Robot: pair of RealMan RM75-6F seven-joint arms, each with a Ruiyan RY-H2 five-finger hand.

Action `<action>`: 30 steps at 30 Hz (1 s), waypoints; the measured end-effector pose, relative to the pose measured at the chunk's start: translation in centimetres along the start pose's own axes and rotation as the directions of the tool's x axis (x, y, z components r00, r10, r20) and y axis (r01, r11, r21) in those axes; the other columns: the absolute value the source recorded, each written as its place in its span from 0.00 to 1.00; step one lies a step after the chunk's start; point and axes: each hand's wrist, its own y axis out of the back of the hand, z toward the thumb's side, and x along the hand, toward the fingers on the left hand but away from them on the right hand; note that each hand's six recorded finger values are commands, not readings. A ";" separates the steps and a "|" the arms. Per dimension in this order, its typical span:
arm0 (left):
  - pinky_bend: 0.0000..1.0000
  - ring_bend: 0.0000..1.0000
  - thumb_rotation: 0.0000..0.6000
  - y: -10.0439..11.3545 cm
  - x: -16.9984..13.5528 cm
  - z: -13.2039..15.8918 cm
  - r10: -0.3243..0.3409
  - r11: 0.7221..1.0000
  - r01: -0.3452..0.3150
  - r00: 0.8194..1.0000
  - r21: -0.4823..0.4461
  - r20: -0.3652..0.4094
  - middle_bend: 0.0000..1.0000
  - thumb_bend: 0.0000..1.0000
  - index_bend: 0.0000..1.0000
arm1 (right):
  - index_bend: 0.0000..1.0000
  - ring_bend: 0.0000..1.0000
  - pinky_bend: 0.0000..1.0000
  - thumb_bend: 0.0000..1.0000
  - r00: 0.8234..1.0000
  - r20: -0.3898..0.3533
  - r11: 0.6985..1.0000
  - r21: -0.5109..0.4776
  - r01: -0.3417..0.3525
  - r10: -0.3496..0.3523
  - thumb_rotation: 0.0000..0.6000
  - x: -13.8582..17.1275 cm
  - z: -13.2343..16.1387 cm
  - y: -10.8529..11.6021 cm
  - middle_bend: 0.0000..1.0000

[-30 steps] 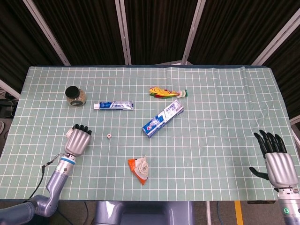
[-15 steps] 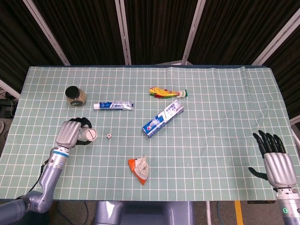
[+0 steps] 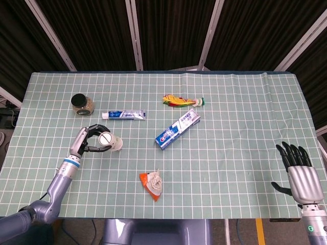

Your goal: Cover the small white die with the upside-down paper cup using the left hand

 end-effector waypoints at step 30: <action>0.00 0.00 1.00 -4.0 2.3 -3.9 -0.085 0.995 0.091 0.990 0.049 -0.111 0.00 0.00 0.00 | 0.00 0.00 0.00 0.00 0.999 0.035 1.000 0.004 -0.006 0.006 1.00 -0.5 -0.9 -0.2 0.00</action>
